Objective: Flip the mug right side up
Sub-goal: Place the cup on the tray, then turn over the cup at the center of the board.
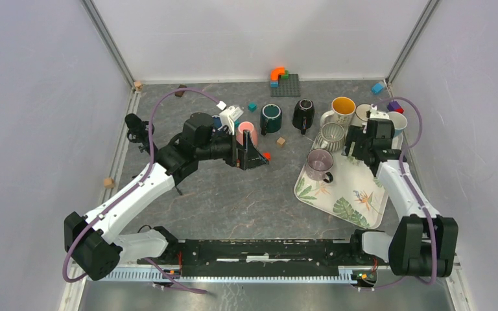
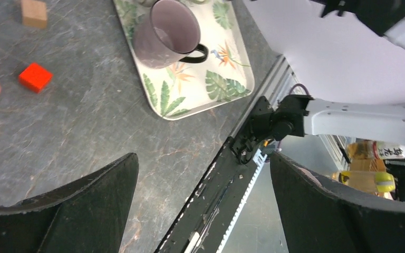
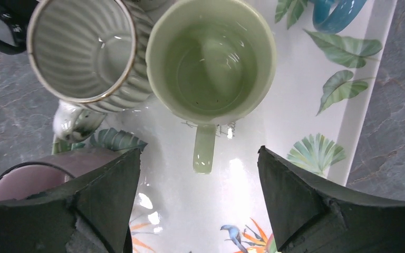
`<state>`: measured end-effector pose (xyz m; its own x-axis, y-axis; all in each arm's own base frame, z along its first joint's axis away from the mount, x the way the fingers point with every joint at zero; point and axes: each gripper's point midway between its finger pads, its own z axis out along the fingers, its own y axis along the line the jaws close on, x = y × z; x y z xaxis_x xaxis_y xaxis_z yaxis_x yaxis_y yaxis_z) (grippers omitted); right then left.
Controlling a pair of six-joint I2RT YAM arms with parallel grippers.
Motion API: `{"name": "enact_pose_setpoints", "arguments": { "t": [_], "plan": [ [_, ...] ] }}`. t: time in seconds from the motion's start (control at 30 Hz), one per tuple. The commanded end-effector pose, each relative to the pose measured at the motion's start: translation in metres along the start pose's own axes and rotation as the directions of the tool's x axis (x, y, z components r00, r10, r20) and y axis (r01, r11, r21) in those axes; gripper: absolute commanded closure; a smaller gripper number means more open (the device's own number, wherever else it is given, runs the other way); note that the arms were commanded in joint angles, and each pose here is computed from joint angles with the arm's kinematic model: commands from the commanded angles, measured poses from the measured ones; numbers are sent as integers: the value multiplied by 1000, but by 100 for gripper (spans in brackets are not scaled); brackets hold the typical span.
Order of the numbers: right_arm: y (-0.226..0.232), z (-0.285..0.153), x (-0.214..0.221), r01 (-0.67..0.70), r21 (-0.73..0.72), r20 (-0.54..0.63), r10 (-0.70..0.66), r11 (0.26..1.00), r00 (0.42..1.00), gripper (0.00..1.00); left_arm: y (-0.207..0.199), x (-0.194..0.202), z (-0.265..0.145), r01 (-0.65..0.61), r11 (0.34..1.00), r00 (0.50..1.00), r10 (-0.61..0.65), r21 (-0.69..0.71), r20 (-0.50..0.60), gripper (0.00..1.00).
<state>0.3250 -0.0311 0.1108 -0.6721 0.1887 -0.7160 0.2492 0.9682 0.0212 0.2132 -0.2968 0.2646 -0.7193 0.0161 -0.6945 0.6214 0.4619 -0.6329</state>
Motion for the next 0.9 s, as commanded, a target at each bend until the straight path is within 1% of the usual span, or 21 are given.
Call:
{"name": "enact_pose_setpoints", "arguments": {
  "t": [0.0,0.07,0.17,0.27,0.37,0.4,0.6,0.67,0.87],
  "plan": [
    [7,-22,-23,15,-56,91,-10,998,996,11,28,-11,-4,-2,985,999,11,-174,49,0],
    [13,-28,-27,19,-90,113,-8,996,994,10,50,-13,-8,30,954,997,-9,-298,72,0],
    [26,-39,-35,21,-157,151,3,987,988,8,81,-16,-16,72,883,995,-29,-464,100,0],
    [41,-51,-43,27,-222,191,17,975,981,7,103,-15,-17,100,823,992,-42,-559,117,0],
    [49,-60,-52,22,-265,226,40,964,973,6,122,-12,-12,122,774,991,-60,-621,120,0],
    [62,-65,-52,38,-303,234,36,952,972,6,128,-12,-10,129,758,990,-65,-640,123,0],
    [87,-83,-58,49,-407,275,71,912,959,6,160,-13,10,145,668,989,-82,-730,122,0],
    [93,-85,-58,52,-434,280,80,899,957,6,168,-16,17,148,637,989,-82,-757,125,0],
    [102,-84,-55,62,-474,271,79,878,959,6,197,-20,37,168,514,986,-67,-841,156,0]
  ]
}}
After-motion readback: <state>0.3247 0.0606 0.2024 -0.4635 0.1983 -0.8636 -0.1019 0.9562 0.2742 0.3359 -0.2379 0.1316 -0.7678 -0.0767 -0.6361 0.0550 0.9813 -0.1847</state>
